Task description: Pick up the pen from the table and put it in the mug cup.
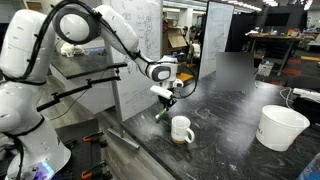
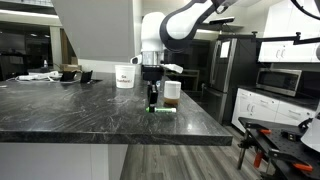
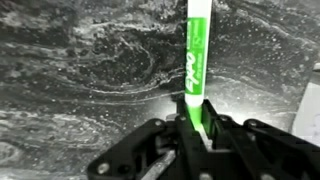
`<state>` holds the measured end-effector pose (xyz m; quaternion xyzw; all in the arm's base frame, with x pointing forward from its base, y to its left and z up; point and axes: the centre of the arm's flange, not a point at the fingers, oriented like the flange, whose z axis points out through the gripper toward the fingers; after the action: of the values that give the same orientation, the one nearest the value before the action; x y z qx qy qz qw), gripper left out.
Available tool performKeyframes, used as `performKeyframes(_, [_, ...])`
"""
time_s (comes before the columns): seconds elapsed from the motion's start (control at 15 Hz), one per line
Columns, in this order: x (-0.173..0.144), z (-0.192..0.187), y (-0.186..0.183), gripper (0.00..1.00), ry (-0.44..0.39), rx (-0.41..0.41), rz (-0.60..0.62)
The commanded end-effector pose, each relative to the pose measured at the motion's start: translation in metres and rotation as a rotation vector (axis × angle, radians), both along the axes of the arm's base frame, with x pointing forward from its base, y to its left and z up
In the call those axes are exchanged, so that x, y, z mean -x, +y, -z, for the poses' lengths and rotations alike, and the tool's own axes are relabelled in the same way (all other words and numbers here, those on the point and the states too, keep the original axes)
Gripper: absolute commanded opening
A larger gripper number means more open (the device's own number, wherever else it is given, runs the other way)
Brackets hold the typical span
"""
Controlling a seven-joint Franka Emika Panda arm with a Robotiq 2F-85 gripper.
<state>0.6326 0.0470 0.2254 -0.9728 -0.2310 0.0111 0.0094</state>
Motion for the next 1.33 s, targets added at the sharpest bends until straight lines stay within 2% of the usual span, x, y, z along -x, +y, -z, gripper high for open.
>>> performKeyframes(0.0, [0.026, -0.034, -0.033, 0.05, -0.038, -0.056, 0.01])
performKeyframes(0.27, [0.046, -0.084, -0.086, 0.05, -0.128, -0.1, 0.019])
performKeyframes(0.47, [0.059, -0.121, -0.118, 0.05, -0.226, -0.127, 0.012])
performKeyframes(0.67, [0.059, -0.15, -0.143, 0.05, -0.314, -0.132, 0.023])
performKeyframes(0.87, [0.053, -0.164, -0.159, 0.05, -0.368, -0.128, -0.005])
performKeyframes(1.27, [0.051, -0.163, -0.181, 0.05, -0.464, -0.135, -0.039])
